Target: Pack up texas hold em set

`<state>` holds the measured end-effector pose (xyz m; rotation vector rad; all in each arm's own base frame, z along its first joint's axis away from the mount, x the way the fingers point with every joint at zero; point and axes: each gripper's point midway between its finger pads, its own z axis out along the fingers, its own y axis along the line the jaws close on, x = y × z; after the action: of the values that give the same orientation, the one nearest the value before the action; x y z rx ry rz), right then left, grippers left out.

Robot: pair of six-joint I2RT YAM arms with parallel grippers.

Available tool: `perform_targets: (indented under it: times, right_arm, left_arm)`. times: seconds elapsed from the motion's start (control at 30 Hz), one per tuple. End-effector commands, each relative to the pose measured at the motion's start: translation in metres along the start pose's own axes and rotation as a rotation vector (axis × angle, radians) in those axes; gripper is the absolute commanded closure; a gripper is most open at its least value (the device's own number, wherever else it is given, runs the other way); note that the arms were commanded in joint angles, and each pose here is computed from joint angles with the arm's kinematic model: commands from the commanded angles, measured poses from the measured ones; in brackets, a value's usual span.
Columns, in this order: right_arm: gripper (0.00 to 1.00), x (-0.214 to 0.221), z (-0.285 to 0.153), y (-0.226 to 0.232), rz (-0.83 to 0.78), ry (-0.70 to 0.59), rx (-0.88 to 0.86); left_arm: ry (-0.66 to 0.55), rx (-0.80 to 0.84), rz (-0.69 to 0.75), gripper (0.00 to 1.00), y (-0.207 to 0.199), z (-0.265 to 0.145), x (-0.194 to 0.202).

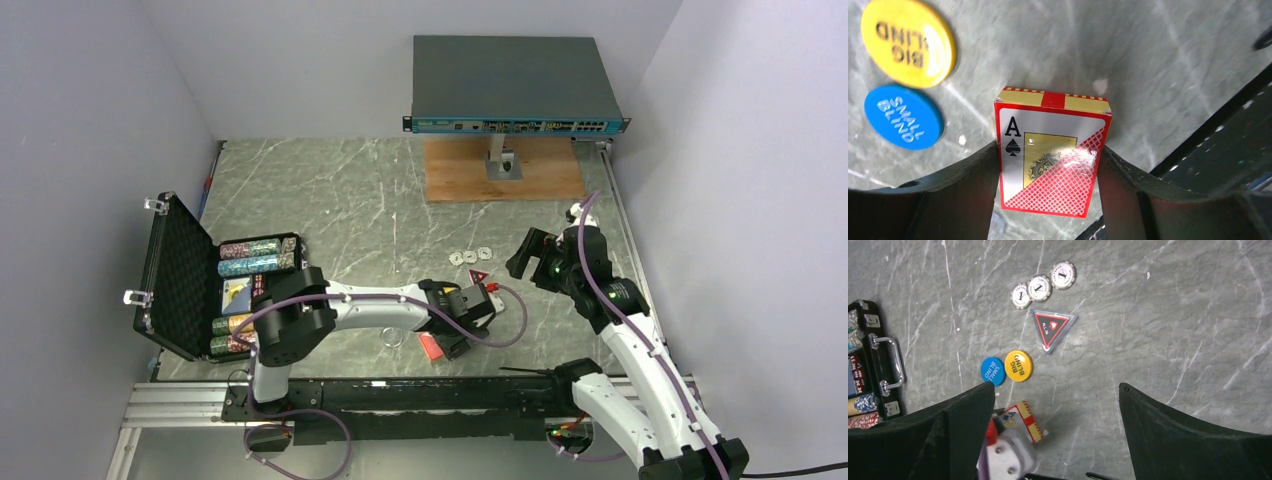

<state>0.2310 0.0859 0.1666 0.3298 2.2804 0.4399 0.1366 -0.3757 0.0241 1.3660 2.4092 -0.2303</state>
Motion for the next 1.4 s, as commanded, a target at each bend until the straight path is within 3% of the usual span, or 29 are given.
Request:
perform_targets:
  times: [0.0, 0.07, 0.2, 0.43, 0.53, 0.67, 0.97, 1.37]
  right_arm:
    - [0.05, -0.009, 0.0, 0.01, 0.004, -0.039, -0.047]
    - [0.05, -0.009, 0.001, 0.011, 0.003, -0.04, -0.05]
    - [0.05, -0.009, 0.005, 0.013, 0.004, -0.037, -0.065]
    - [0.05, -0.001, 0.013, 0.019, 0.014, -0.009, -0.11]
    - [0.06, 0.003, 0.017, 0.021, 0.016, 0.005, -0.125]
    - [0.06, 0.006, 0.02, 0.024, 0.014, 0.015, -0.145]
    - [0.06, 0.009, 0.022, 0.023, -0.004, 0.023, -0.151]
    - [0.05, 0.014, 0.027, 0.023, 0.008, 0.037, -0.161]
  left_arm:
    - [-0.028, -0.071, -0.103, 0.55, 0.038, -0.03, 0.009]
    - [-0.054, -0.098, -0.197, 0.61, 0.063, -0.047, 0.016]
    - [-0.133, -0.177, -0.399, 0.59, 0.121, -0.095, 0.038]
    - [-0.192, -0.425, -0.762, 0.58, 0.234, -0.169, 0.127]
    - [-0.158, -0.553, -0.892, 0.57, 0.267, -0.186, 0.169]
    - [-0.109, -0.601, -1.004, 0.6, 0.29, -0.181, 0.206]
    - [-0.007, -0.561, -1.11, 0.63, 0.318, -0.165, 0.236]
    - [0.03, -0.44, -1.11, 0.62, 0.33, -0.141, 0.227]
